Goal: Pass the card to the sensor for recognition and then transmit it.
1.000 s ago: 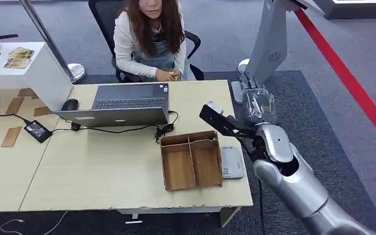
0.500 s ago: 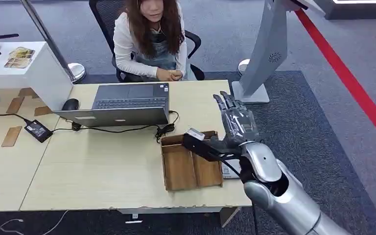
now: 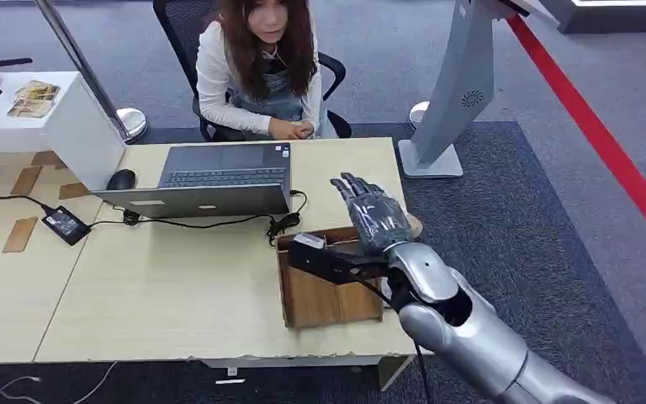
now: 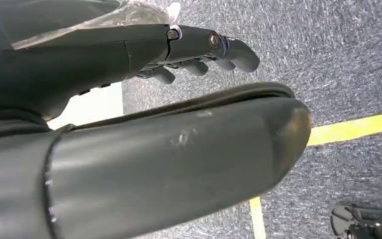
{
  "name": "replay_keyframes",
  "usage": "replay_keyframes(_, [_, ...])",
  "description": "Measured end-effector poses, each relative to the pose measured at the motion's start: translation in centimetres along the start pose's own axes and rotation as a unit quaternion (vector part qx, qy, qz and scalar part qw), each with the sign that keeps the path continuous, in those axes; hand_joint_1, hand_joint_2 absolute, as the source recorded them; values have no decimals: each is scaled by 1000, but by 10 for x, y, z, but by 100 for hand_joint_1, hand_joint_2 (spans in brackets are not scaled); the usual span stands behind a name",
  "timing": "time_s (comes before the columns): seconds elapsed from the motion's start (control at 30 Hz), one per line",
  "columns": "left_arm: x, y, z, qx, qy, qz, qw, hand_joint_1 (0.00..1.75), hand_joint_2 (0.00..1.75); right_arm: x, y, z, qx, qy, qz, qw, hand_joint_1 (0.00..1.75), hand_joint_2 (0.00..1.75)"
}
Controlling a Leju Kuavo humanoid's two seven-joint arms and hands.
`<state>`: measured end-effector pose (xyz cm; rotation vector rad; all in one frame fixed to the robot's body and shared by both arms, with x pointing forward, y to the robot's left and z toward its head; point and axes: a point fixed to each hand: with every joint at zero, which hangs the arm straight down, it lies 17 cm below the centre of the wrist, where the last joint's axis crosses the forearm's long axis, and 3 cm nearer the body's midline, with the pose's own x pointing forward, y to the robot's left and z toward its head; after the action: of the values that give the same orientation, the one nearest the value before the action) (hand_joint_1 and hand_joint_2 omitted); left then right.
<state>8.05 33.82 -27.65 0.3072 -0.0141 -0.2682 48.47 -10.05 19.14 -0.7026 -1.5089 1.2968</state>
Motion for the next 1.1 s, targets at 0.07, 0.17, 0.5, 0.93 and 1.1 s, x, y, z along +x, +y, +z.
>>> replay_keyframes(0.07, [0, -1, 0, -1, 1, 0, 1000, 0, 0, -1, 4, -1, 5, 3, -4, 1000, 0, 175])
replay_keyframes(0.17, [0, -2, 0, -1, 1, 0, 1000, 0, 0, -4, 9, -2, 9, 6, -9, 1000, 0, 175])
replay_keyframes(0.5, [-1, -2, 1, -2, 4, 0, 1000, 0, 0, -20, 21, -6, 17, 30, -16, 999, 0, 175])
replay_keyframes(0.93, [-1, -2, 1, 0, 4, 2, 1000, 0, 0, -39, 33, -8, 23, 52, -18, 998, 0, 175])
replay_keyframes(1.1, [-1, -2, 1, 0, 5, 2, 1000, 0, 0, -45, 39, -9, 29, 58, -16, 998, 0, 175])
